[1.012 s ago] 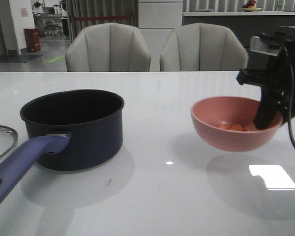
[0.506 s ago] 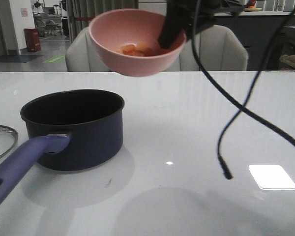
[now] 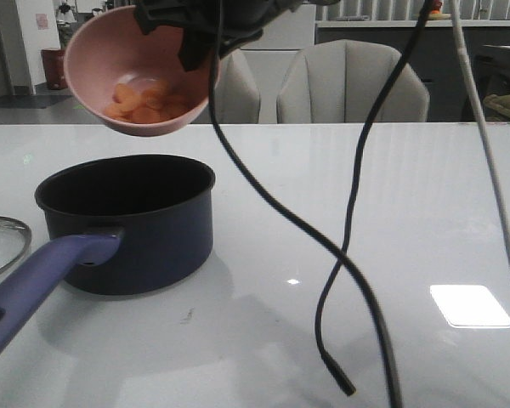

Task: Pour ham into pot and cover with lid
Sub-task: 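Lift the pink bowl and carry it over the saucepan, then tilt the bowl with the right gripper to pour carrot slices into the saucepan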

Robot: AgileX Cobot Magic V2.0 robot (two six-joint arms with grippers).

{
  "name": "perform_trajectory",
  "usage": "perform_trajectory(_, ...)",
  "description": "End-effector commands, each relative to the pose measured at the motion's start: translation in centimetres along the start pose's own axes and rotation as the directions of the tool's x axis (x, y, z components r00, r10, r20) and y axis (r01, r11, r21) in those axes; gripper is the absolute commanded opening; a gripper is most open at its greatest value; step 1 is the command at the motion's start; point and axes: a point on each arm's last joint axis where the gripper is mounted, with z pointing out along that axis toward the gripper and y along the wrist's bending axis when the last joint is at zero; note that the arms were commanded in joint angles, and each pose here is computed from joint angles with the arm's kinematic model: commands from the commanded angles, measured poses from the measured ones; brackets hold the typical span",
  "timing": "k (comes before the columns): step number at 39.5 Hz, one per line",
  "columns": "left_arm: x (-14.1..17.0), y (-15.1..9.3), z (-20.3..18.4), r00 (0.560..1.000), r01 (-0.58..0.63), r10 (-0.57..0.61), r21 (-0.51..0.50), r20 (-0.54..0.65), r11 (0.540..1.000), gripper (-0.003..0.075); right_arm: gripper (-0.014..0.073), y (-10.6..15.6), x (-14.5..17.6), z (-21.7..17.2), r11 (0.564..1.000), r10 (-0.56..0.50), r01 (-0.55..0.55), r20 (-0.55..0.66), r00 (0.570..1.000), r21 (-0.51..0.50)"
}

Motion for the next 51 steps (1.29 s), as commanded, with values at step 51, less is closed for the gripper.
perform_trajectory(51, -1.7, 0.0, 0.0, 0.995, 0.006, -0.006, 0.005, 0.101, 1.000, 0.0603, 0.0135, 3.7, 2.0, -2.8, 0.819, -0.572, 0.259, 0.703, 0.423, 0.511)
